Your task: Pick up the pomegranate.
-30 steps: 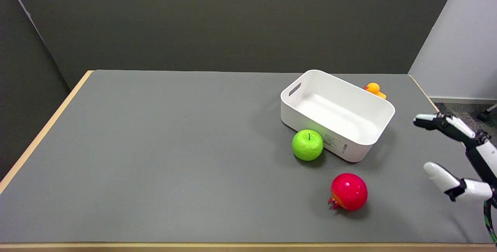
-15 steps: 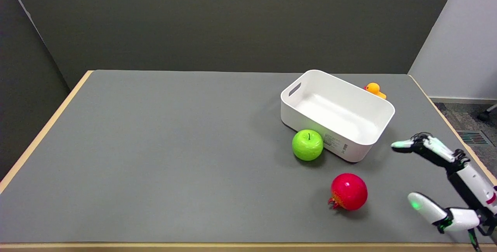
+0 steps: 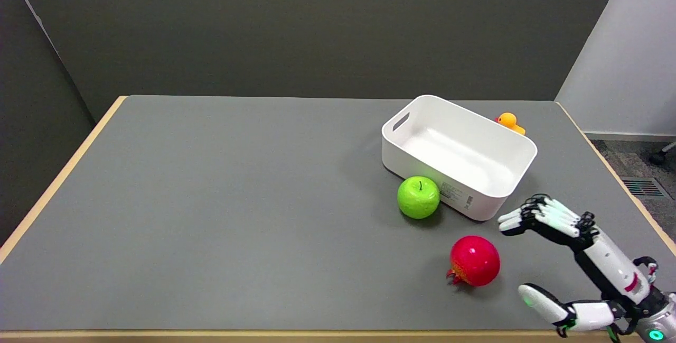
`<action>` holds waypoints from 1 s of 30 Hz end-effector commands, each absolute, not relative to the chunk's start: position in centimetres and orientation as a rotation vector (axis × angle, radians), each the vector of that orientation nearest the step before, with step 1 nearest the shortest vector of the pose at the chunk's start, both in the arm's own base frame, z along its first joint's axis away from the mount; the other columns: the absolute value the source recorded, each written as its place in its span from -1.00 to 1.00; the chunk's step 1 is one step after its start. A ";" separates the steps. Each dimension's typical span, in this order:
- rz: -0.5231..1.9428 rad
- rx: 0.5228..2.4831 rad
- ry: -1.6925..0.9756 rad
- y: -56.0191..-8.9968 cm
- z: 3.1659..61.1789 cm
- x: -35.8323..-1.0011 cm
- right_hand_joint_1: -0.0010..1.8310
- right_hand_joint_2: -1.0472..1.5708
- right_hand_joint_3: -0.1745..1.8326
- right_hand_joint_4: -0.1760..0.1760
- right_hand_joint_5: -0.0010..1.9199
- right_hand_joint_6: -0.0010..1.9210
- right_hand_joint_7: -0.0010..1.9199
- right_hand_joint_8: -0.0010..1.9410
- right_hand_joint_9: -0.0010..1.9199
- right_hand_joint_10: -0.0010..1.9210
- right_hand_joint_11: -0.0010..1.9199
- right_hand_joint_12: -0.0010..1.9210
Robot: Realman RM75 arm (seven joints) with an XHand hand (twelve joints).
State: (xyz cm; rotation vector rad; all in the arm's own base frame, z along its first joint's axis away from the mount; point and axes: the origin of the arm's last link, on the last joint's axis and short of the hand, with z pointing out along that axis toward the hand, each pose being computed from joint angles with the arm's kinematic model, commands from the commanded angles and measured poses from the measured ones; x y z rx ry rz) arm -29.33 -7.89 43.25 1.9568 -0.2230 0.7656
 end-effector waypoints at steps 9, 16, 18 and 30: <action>0.625 1.992 -0.219 -11.0 41.2 -30.4 -0.35 0.30 0.04 0.50 -0.56 -0.09 -0.41 -0.34 -0.58 0.02 -0.74 0.50; 0.560 1.972 -0.239 -12.4 41.7 -31.0 -0.41 0.28 0.10 0.49 -0.56 -0.16 -0.43 -0.35 -0.58 -0.03 -0.74 0.47; 0.540 1.964 -0.246 -12.8 42.0 -31.1 -0.36 0.28 0.08 0.50 -0.57 -0.16 -0.43 -0.36 -0.59 -0.01 -0.76 0.50; 0.498 1.941 -0.282 -13.3 42.6 -31.7 -0.35 0.28 0.08 0.50 -0.57 -0.17 -0.44 -0.38 -0.60 -0.02 -0.77 0.49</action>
